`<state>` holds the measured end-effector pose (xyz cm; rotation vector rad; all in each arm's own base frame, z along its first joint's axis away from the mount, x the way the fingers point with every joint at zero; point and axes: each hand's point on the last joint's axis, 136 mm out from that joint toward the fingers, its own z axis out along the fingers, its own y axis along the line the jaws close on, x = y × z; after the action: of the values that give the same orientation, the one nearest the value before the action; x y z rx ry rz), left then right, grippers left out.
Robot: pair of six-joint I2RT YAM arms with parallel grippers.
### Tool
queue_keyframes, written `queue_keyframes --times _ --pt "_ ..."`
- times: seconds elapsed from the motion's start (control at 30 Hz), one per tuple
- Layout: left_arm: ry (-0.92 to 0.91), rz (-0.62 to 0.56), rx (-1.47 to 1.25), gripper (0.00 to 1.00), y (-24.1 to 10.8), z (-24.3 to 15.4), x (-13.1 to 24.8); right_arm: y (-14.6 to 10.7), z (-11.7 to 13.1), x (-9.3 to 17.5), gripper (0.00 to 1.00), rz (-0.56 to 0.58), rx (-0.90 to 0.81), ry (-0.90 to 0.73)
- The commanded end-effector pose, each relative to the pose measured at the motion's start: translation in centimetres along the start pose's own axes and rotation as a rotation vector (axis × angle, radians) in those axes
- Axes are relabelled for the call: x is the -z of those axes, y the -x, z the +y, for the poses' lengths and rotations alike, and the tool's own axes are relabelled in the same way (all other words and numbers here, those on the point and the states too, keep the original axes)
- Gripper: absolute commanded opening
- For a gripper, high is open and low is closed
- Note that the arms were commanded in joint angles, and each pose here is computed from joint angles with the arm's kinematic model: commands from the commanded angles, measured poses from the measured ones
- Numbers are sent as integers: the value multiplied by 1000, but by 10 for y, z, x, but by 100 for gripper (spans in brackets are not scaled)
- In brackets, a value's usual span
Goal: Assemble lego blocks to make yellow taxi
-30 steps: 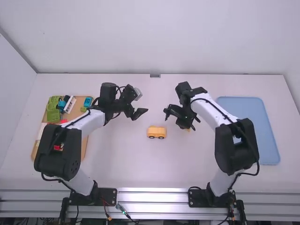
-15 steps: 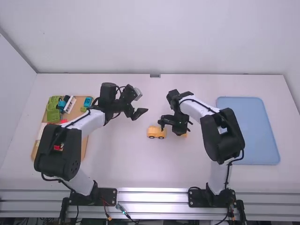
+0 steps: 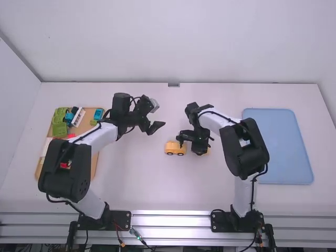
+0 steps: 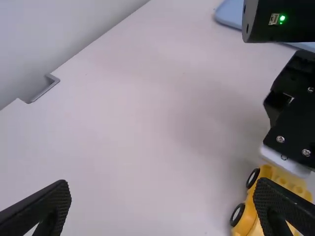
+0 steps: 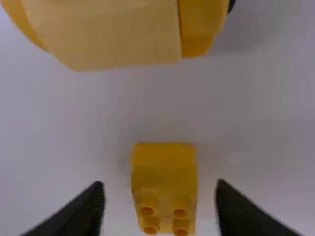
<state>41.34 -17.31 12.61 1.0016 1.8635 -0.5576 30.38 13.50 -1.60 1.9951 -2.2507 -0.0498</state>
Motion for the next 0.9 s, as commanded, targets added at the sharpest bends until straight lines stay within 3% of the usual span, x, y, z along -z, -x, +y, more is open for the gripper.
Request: queue_keyframes --times 0.0,0.03,0.23,0.37,0.47,0.67,0.87 --pt "-6 -7 -4 99 6 -1 -1 1 -3 -1 83 -1 -4 5" --pt "-6 -7 -4 99 6 -1 -1 1 -3 -1 99 -1 -4 4" --pt "-7 -5 -2 99 5 -1 -1 6 -11 5 99 -19 23 -20" --pt "-6 -6 -3 99 5 -1 -1 26 -14 32 99 -123 39 -27" --pt "-17 6 10 99 2 -3 -1 41 -15 65 99 -263 76 -43" --pt "-36 20 -20 99 -2 -7 0 38 -14 118 99 -521 47 -84" --pt "-160 -28 -189 99 0 -31 2 18 -1 134 99 -826 100 -106"
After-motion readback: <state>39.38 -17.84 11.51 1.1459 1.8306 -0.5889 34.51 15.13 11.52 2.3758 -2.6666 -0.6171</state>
